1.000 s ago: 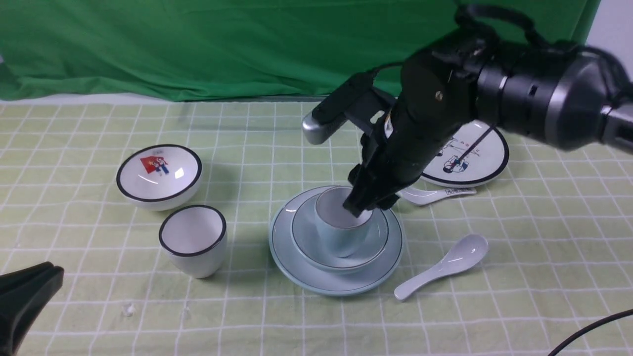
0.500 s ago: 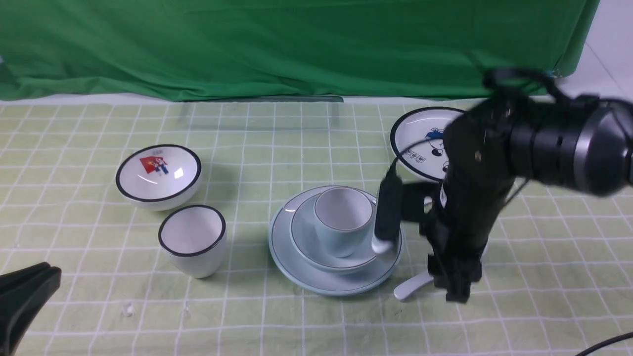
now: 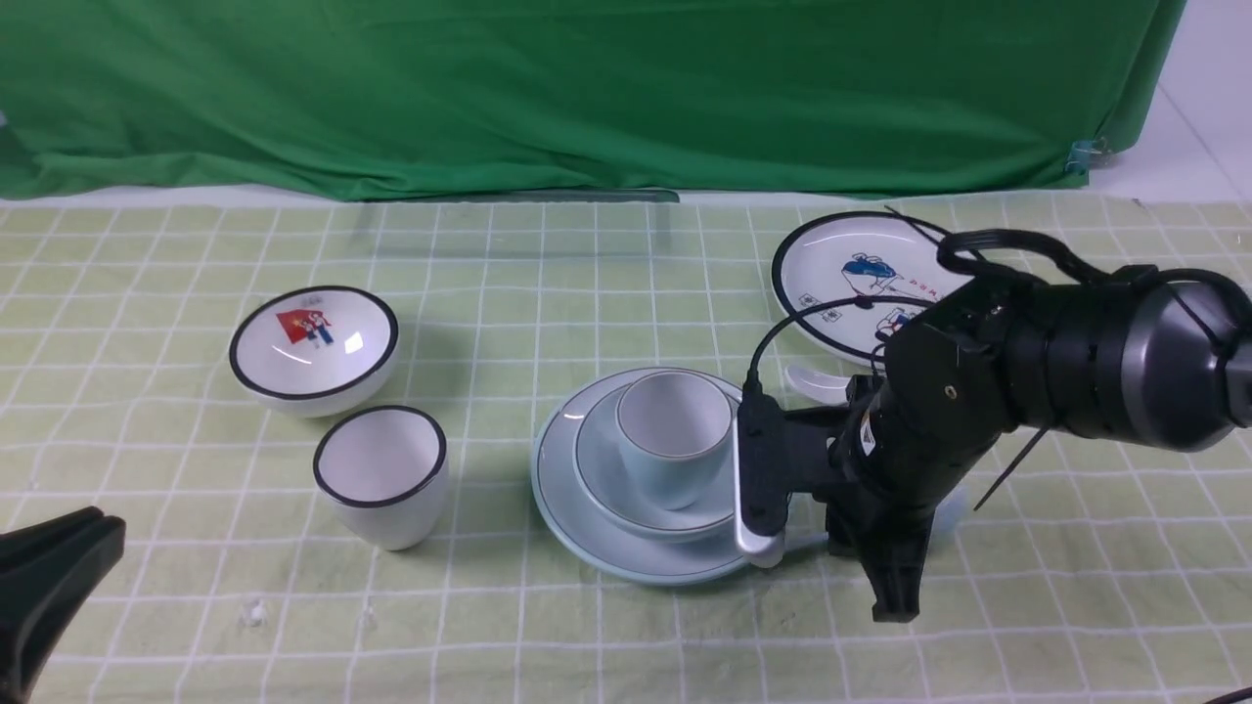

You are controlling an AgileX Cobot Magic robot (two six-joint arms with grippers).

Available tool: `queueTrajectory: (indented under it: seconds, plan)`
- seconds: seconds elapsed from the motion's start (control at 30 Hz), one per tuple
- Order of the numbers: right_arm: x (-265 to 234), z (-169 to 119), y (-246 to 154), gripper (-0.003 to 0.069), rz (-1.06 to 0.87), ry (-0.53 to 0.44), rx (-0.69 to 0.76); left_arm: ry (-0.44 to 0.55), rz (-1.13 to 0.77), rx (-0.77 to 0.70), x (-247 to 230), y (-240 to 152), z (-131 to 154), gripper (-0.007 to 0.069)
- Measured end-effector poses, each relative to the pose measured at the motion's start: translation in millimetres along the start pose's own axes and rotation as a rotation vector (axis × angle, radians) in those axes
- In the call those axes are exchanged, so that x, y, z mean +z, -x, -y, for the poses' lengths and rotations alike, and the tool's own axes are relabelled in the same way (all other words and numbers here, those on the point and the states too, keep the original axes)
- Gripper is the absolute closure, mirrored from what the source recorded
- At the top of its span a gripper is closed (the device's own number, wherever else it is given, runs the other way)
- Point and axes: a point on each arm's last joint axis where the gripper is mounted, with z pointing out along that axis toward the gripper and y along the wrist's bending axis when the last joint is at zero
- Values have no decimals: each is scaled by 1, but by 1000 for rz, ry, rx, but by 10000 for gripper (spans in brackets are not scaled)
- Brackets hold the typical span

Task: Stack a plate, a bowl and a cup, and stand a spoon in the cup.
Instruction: Use the right arm to grab a blue soup spoon, then use the right arm to put the blue soup spoon into the blue teacup in the middle

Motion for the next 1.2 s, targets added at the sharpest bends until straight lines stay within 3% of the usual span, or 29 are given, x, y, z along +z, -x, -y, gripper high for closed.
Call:
queueTrajectory:
  seconds: [0.17,0.37,0.5,0.6,0.7,0.8,1.2]
  plan:
    - [-4,-2,-2,582,-16,23,-1,0,0,2,0,0,0,657]
    - [-44,-5,-3,582,3,17,15,0,0,3,0,0,0,657]
    - [-89,-5,12,582,250,-52,181,0,1,3,0,0,0,657]
    - [-111,1,32,582,537,-70,440,-2,21,6,0,2,0,657]
    - [-107,12,45,582,686,-103,607,-3,23,6,0,2,0,657]
    - [-88,20,52,582,710,-163,715,-2,23,7,0,2,0,657]
    - [-72,29,64,581,716,-192,765,-4,23,4,0,2,0,657]
